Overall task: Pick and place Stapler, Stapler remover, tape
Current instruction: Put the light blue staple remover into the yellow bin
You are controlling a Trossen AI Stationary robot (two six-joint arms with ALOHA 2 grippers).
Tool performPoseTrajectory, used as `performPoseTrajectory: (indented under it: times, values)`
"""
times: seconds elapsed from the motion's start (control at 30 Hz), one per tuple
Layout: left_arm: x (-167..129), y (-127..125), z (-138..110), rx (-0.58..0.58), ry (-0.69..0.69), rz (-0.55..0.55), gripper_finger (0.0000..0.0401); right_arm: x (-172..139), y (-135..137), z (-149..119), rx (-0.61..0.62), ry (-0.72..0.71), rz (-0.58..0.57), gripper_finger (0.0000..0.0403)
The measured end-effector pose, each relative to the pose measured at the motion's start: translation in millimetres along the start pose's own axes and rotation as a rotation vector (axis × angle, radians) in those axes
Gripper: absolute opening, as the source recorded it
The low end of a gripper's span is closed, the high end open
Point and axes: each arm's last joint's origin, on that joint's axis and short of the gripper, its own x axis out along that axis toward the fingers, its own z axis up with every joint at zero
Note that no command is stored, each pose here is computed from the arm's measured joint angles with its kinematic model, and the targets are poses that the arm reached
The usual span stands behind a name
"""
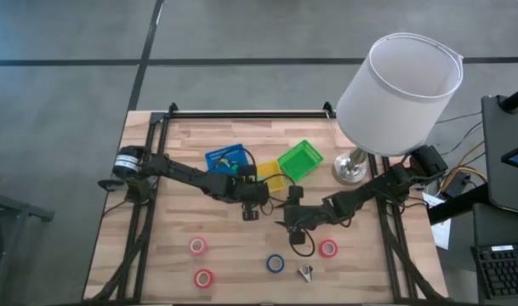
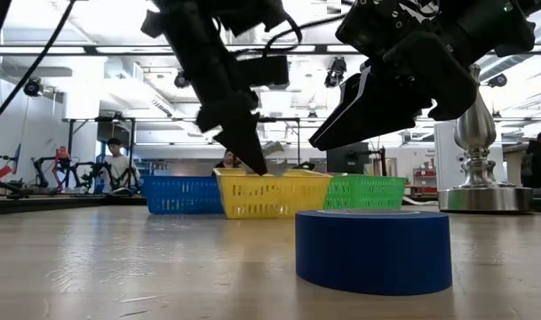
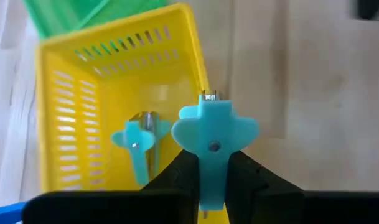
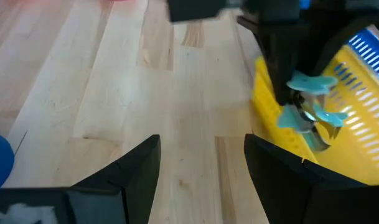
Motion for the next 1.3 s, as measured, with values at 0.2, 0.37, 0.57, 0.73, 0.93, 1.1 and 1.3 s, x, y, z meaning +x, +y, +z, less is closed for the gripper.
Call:
performPoseTrajectory:
  times: [0.2, 0.37, 0.57, 0.73, 0.93, 1.1, 1.3]
  values:
    - [1, 4, 3, 0.008, -0.029, 0.005, 0.0053, 0, 0, 0, 0.002, 0.001, 0.0, 0.0226]
    - [-9, 9, 10, 0.012, -0.069, 0.017, 0.0058, 0, 0, -1, 0.002, 0.002, 0.0, 0.0226]
    - [0, 23, 4, -0.058, -0.036, 0.052, 0.0042, 0, 0, -1, 0.002, 0.003, -0.001, 0.0226]
    - [11, 41, -2, -0.163, -0.005, 0.092, 0.0063, 0, 0, -1, 0.001, 0.003, -0.001, 0.0226]
    - [23, 57, -15, -0.256, 0.032, 0.084, 0.006, 0, 0, -1, -0.002, 0.003, -0.001, 0.0226]
    - [33, 56, -29, -0.258, 0.067, 0.027, 0.0053, 0, 0, -1, -0.001, 0.003, -0.001, 0.0226]
    - [33, 56, -29, -0.247, 0.057, 0.031, 0.0091, 0, 0, -1, -0.002, 0.003, 0.0, 0.0226]
